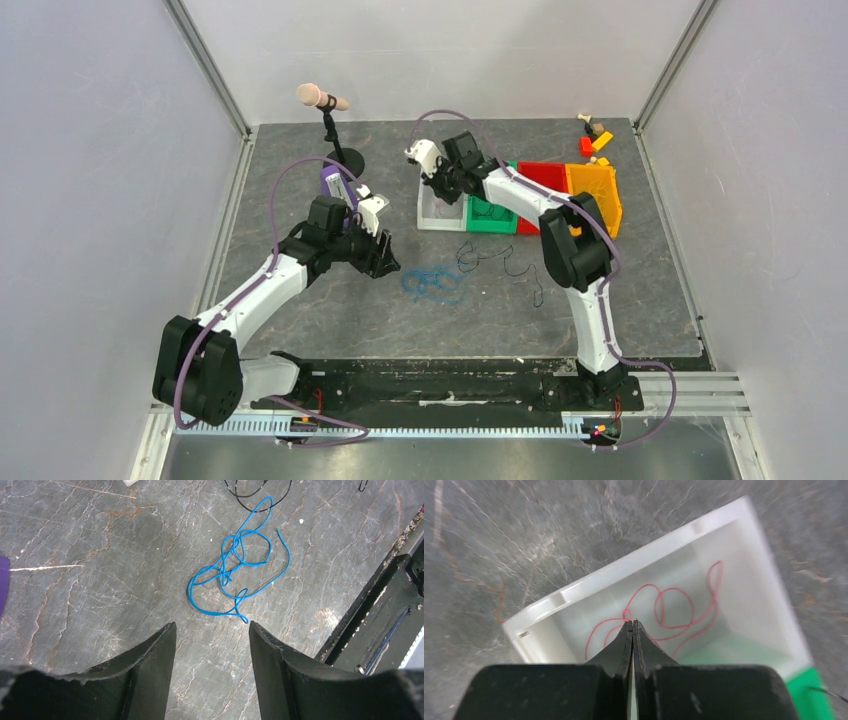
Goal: Untangle the cables
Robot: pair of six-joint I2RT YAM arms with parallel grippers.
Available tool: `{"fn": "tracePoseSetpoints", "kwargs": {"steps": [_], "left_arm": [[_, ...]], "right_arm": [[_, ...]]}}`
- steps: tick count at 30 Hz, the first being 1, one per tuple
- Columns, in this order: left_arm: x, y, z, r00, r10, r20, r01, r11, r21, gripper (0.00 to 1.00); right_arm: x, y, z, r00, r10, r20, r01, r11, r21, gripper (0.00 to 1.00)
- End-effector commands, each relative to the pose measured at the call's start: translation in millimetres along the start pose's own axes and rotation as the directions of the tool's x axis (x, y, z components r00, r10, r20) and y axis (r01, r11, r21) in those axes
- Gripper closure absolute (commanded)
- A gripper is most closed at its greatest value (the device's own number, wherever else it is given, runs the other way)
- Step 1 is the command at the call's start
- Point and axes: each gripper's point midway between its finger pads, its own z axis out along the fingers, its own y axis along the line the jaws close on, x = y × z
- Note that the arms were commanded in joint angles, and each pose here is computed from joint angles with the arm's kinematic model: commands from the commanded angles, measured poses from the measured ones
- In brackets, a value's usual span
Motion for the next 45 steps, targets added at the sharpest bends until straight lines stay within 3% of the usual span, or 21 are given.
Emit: {"fn": "tracePoseSetpoints", "kwargs": {"steps": [1,5,7,8,10,13,17,20,29,37,41,45], "left_arm": [[-21.8,-3.9,-7.0,0.998,-0.022,0.059,0.022,1.000,0.003,0.38],[-21.7,-4.5,-6.1,0.998,-0.024,0.060,0.024,1.000,0.009,0.38],[-21.5,-4.2,-4.5,0.998,-0.019,0.058,0.019,1.000,0.013,0.38],[-21.9,-4.4,-3.7,0.998,-0.011,0.054,0.010,1.000,0.020,0.37],[-22.3,-4.9,-3.1,0.999,-0.002,0.042,0.001,1.000,0.029,0.37],[-24.0,-4.3,-2.5,0.999,-0.007,0.039,0.006,1.000,0.028,0.36],[-21.9,-3.5,-2.2,0.999,-0.011,0.036,0.010,1.000,0.025,0.36],[-21.4,-2.9,-2.2,0.999,-0.012,0.036,0.011,1.000,0.021,0.36],[-21.8,-0.2,-1.5,0.999,-0.014,0.035,0.013,1.000,0.012,0.36],[-20.5,2.5,0.6,0.999,-0.026,0.034,0.025,1.000,0.007,0.36],[-21.6,3.2,0.3,0.999,-0.026,0.037,0.026,1.000,0.005,0.37],[-20.9,5.4,0.2,0.999,-0.028,0.037,0.028,1.000,0.000,0.37]], "right_arm": [[-91.6,-19.9,-86.0,0.971,-0.028,0.237,0.011,0.997,0.074,1.00],[-111.8,-25.6,-130.7,0.947,-0.021,0.321,-0.008,0.996,0.087,1.00],[-112.5,-21.9,-136.5,0.949,-0.062,0.308,0.043,0.997,0.070,1.00],[-107.5,-17.5,-133.1,0.958,-0.097,0.269,0.087,0.995,0.048,0.95],[-95.4,-13.8,-122.8,0.968,-0.172,0.181,0.173,0.985,0.012,0.70],[-73.7,-13.9,-108.2,0.960,-0.271,0.068,0.271,0.962,0.016,0.50],[-52.8,-16.1,-94.6,0.921,-0.389,-0.015,0.389,0.920,0.046,0.28],[-42.8,-18.1,-81.4,0.900,-0.433,-0.043,0.435,0.899,0.043,0.19],[-14.4,-19.2,-35.2,0.838,-0.540,-0.072,0.543,0.839,0.023,0.13],[1.1,-24.5,-4.6,0.808,-0.583,-0.084,0.587,0.808,0.042,0.16],[6.8,-24.3,8.2,0.806,-0.586,-0.082,0.591,0.806,0.037,0.28],[16.8,-22.7,16.3,0.809,-0.580,-0.094,0.585,0.810,0.034,0.48]]}}
